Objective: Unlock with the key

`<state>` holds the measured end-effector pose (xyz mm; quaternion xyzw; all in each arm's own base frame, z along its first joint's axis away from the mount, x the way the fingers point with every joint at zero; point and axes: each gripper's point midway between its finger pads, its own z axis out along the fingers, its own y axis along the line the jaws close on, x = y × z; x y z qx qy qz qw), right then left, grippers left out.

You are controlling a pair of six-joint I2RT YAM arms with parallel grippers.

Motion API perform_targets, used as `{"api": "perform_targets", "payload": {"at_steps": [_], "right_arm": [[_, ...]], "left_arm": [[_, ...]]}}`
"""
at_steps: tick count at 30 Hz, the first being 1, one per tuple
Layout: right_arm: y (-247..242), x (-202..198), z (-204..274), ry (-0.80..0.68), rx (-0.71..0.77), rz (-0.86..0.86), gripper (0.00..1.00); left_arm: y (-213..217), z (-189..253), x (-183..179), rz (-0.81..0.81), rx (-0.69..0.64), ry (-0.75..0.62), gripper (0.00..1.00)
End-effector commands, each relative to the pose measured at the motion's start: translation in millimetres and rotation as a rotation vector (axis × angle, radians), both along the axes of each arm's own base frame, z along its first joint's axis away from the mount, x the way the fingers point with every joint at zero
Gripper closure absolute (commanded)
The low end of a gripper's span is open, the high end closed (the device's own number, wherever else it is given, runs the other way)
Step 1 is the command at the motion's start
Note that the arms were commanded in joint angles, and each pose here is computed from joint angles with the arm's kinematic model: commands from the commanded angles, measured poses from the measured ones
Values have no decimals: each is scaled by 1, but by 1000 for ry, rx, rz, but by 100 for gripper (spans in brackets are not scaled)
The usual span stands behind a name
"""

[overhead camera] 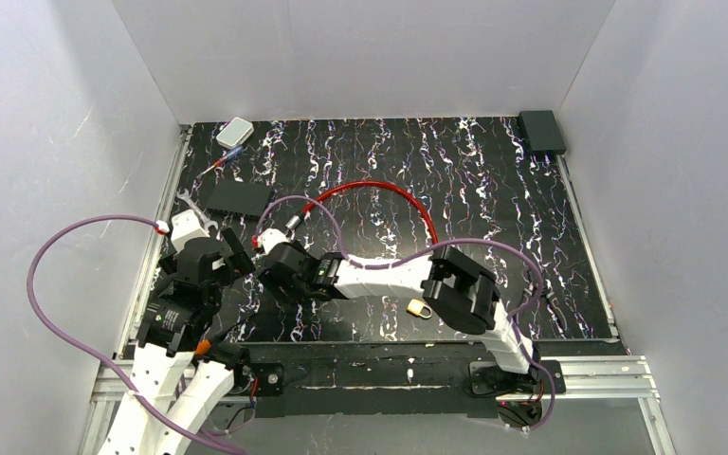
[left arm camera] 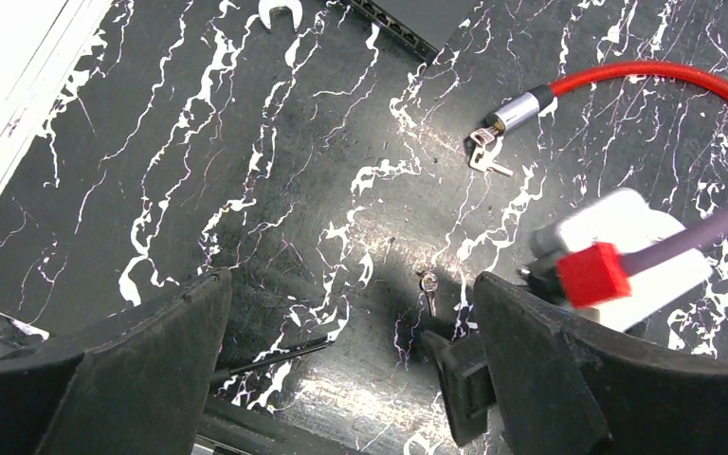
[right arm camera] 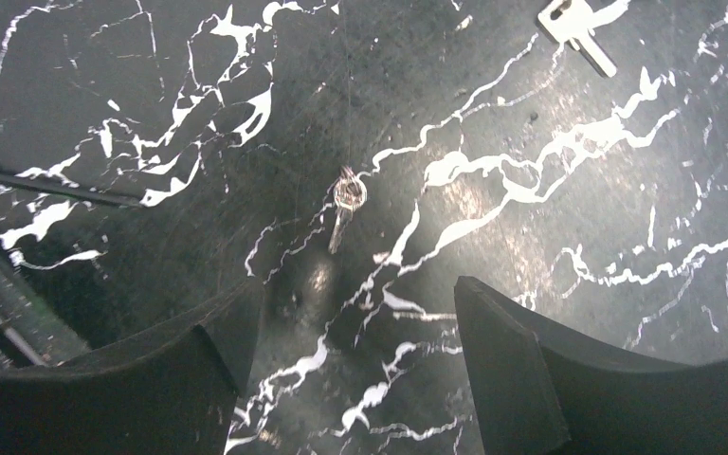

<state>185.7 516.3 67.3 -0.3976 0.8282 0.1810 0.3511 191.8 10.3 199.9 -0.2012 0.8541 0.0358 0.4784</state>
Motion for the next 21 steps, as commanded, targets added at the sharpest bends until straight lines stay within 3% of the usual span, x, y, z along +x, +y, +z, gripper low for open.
{"api": "perform_targets", "payload": {"at_steps": [1, 11, 16, 21], "right_arm": [[21, 14, 6, -70, 14, 44, 22], [43, 16, -18, -62, 7, 78, 42], [44, 19, -26, -48, 4, 78, 47], [42, 22, -32, -30, -2, 77, 60]], "left_arm": [[7, 2, -1, 42, 15, -2, 2], [9, 2, 0, 56, 23, -5, 2], [8, 0, 1, 54, 27, 4, 2], [8, -1, 2, 53, 31, 10, 2]]}}
